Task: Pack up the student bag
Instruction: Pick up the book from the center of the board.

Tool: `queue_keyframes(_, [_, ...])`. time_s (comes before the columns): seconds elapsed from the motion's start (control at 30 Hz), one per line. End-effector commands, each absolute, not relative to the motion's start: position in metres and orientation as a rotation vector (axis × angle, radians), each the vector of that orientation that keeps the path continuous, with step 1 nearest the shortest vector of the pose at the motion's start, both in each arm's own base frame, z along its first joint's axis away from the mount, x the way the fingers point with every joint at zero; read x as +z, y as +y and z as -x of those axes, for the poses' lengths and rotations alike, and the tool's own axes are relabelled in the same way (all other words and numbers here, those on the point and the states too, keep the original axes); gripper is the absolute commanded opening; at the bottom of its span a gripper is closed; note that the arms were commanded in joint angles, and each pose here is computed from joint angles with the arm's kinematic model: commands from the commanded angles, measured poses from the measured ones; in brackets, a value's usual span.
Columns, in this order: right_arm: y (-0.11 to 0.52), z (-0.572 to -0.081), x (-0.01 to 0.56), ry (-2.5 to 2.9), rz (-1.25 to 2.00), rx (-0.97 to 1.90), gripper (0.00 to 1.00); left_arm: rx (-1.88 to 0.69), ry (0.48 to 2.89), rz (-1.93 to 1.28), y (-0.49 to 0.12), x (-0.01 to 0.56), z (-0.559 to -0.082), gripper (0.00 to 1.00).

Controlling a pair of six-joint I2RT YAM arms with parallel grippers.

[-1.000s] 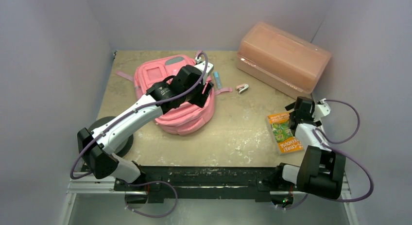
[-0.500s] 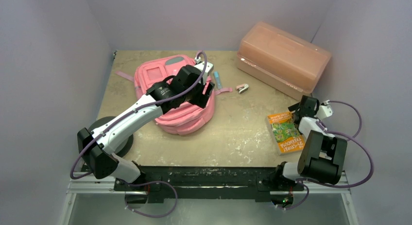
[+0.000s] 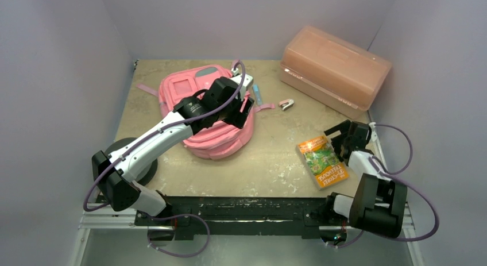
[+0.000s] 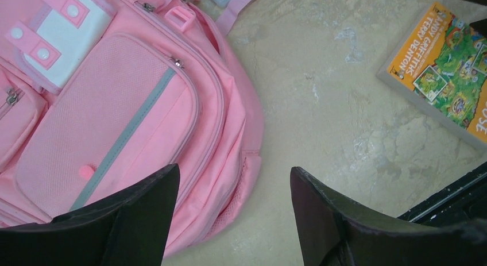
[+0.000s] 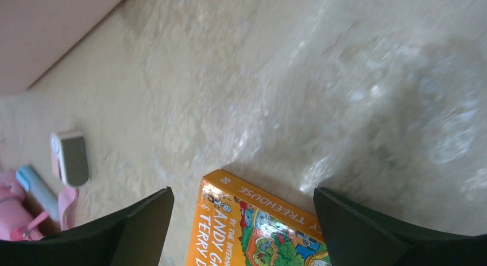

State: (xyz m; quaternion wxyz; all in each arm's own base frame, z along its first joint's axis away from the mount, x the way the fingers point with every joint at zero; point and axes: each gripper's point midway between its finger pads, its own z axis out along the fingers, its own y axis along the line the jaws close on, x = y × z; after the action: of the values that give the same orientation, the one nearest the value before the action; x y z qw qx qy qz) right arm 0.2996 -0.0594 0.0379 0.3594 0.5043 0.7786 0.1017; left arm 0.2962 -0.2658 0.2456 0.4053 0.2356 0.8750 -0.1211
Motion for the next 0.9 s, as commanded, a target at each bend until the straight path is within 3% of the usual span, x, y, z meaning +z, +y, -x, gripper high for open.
queue_keyframes(0.0, [0.018,-0.241,0.005,2.288,-1.361,0.48,0.97,-0.348,2.214,-0.579,-0.275,0.246,-0.299,0.69])
queue_keyframes(0.23, [0.051,-0.241,0.036,2.283,-1.187,0.627,0.98,-0.469,2.289,-0.59,-0.295,0.226,-0.29,0.69])
queue_keyframes(0.4, [0.041,-0.259,0.061,2.266,-0.972,0.561,0.99,-0.835,2.37,-0.501,-0.335,0.209,-0.26,0.65])
queue_keyframes(0.6, [0.056,-0.261,0.051,2.366,-0.822,0.646,0.94,-1.19,2.39,-0.049,-0.375,0.168,-0.239,0.63])
queue_keyframes(0.87, [0.062,-0.261,0.046,2.408,-0.712,0.658,0.94,-1.228,2.465,0.206,-0.436,0.115,-0.217,0.65])
